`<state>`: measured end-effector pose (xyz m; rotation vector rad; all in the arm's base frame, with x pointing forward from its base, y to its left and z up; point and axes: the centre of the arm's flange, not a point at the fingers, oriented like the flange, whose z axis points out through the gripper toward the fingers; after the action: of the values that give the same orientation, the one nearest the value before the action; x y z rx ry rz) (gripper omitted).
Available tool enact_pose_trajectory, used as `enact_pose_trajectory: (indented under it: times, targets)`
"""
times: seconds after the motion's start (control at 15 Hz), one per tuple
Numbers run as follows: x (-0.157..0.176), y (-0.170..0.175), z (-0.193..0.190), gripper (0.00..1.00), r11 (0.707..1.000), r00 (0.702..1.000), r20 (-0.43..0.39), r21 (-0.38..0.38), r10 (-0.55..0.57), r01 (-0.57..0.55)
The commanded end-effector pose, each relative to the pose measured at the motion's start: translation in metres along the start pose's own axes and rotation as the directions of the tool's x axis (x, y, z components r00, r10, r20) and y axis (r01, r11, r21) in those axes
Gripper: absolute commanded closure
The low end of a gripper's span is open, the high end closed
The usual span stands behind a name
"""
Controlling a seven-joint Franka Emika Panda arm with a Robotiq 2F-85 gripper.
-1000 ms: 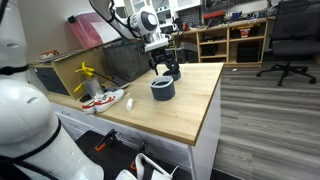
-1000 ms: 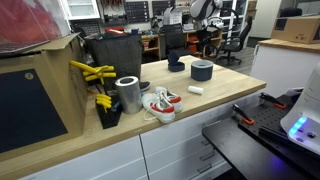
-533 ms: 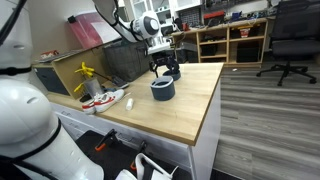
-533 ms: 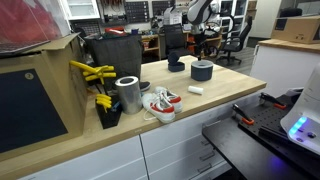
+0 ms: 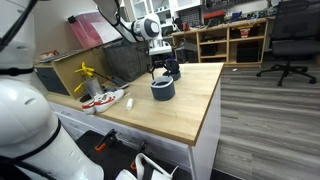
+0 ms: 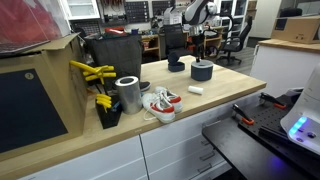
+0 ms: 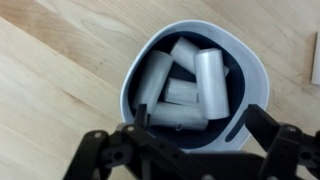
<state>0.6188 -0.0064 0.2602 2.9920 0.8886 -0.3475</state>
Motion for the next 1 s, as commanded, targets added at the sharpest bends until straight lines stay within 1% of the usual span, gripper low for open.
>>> enact_pose_trajectory:
  times: [0.0, 0.07, 0.13, 0.33, 0.73, 0.93]
  targets:
    - [-0.002, 0.006, 0.001, 0.0, 0.997, 0.997, 0.056, 0.069, -0.044, 0.04]
    - [-0.004, 0.006, 0.004, 0.0, 0.996, 0.996, 0.066, 0.074, -0.054, 0.049]
    - [-0.005, 0.007, 0.005, 0.04, 0.996, 0.996, 0.069, 0.074, -0.057, 0.052]
    - [-0.003, 0.009, 0.007, 0.06, 0.997, 0.996, 0.049, 0.05, -0.069, 0.066]
    - [0.005, 0.009, 0.016, 0.05, 0.997, 0.998, 0.005, 0.014, -0.07, 0.07]
    - [0.009, 0.009, 0.029, 0.08, 0.997, 0.997, -0.001, -0.001, -0.073, 0.073]
